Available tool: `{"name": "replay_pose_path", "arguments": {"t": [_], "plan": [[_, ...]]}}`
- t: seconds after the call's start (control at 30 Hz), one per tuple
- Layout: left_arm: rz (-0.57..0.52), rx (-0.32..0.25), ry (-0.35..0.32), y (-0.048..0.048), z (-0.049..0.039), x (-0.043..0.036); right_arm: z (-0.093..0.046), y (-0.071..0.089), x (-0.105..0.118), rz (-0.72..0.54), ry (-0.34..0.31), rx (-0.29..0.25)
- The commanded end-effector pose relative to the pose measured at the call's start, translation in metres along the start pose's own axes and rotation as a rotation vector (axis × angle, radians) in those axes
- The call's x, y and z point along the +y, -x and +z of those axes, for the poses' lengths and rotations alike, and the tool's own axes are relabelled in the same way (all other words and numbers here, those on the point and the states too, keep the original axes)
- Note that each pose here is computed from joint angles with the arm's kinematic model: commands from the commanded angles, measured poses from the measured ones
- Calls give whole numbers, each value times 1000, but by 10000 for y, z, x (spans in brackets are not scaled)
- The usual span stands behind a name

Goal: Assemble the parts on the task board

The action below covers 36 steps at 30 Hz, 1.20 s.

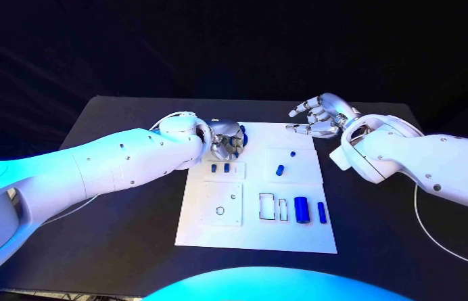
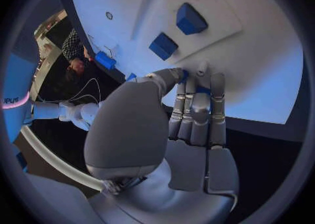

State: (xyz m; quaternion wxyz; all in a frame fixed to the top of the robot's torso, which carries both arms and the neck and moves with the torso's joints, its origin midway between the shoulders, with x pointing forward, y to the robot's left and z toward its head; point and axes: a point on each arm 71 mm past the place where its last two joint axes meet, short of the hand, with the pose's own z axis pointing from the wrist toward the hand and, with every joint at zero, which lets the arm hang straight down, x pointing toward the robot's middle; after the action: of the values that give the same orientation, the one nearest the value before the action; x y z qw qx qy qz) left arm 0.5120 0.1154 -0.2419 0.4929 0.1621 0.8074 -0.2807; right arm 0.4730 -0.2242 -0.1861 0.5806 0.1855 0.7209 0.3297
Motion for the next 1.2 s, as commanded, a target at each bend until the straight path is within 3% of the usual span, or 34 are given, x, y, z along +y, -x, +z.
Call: {"name": "replay_pose_path", "arguments": {"t": [0.03, 0.43, 0.77, 1.2], "plan": [[13, 32, 2, -55, 4, -2, 1, -9, 14, -3, 16, 4], [3, -30, -23, -36, -18, 0, 5, -16, 21, -2, 18, 5], [-34, -85, -30, -37, -102, 44, -4, -11, 17, -2, 18, 4], [-111, -133, -30, 134, -305, 97, -11, -2, 8, -2, 15, 2]]}}
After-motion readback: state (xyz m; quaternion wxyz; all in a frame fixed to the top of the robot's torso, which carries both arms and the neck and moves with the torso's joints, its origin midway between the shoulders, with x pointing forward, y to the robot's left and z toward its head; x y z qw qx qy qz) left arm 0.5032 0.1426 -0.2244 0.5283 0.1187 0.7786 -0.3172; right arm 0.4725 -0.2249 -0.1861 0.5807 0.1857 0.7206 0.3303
